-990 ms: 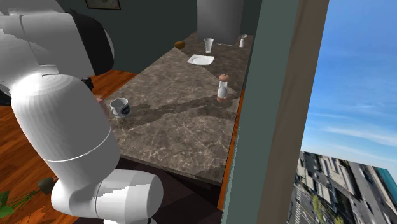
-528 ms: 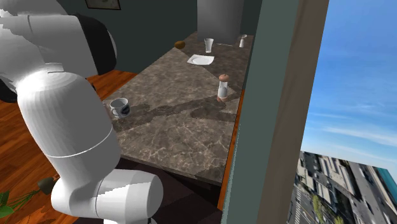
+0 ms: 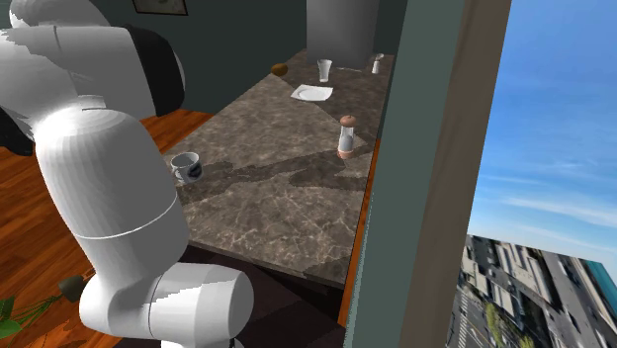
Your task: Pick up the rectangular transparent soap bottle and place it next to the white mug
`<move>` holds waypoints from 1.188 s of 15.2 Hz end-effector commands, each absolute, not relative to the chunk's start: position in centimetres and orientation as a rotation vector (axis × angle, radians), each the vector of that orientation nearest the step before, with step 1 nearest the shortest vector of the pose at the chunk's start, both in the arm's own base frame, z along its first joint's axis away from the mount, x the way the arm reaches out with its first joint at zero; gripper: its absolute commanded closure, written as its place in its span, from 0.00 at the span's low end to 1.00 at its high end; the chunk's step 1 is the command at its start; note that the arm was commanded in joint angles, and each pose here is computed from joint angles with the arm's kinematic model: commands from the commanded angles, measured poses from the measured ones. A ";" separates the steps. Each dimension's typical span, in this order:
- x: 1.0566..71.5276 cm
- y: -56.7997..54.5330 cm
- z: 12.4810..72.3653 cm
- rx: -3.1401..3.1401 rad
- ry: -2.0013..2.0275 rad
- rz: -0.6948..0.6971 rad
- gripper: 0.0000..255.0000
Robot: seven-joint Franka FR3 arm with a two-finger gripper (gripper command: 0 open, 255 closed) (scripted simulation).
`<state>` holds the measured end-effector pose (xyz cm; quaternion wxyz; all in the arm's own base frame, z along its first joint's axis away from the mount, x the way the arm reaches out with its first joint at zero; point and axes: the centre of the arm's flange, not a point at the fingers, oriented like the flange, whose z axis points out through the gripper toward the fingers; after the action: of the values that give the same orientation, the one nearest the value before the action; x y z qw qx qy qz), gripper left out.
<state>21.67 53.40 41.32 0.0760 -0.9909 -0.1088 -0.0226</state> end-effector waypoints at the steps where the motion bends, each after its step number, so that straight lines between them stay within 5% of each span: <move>1: 21.7 53.4 41.3 -2.971 -0.326 -0.068 1.00; 3: 21.7 53.4 41.3 -2.971 -0.326 -0.068 1.00; 4: 21.7 53.4 41.3 -2.971 -0.326 -0.068 0.00; 18: 21.5 52.6 46.3 -2.971 -0.326 -0.068 0.00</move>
<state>21.52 52.64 46.23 0.0762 -0.9909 -0.1088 -0.0228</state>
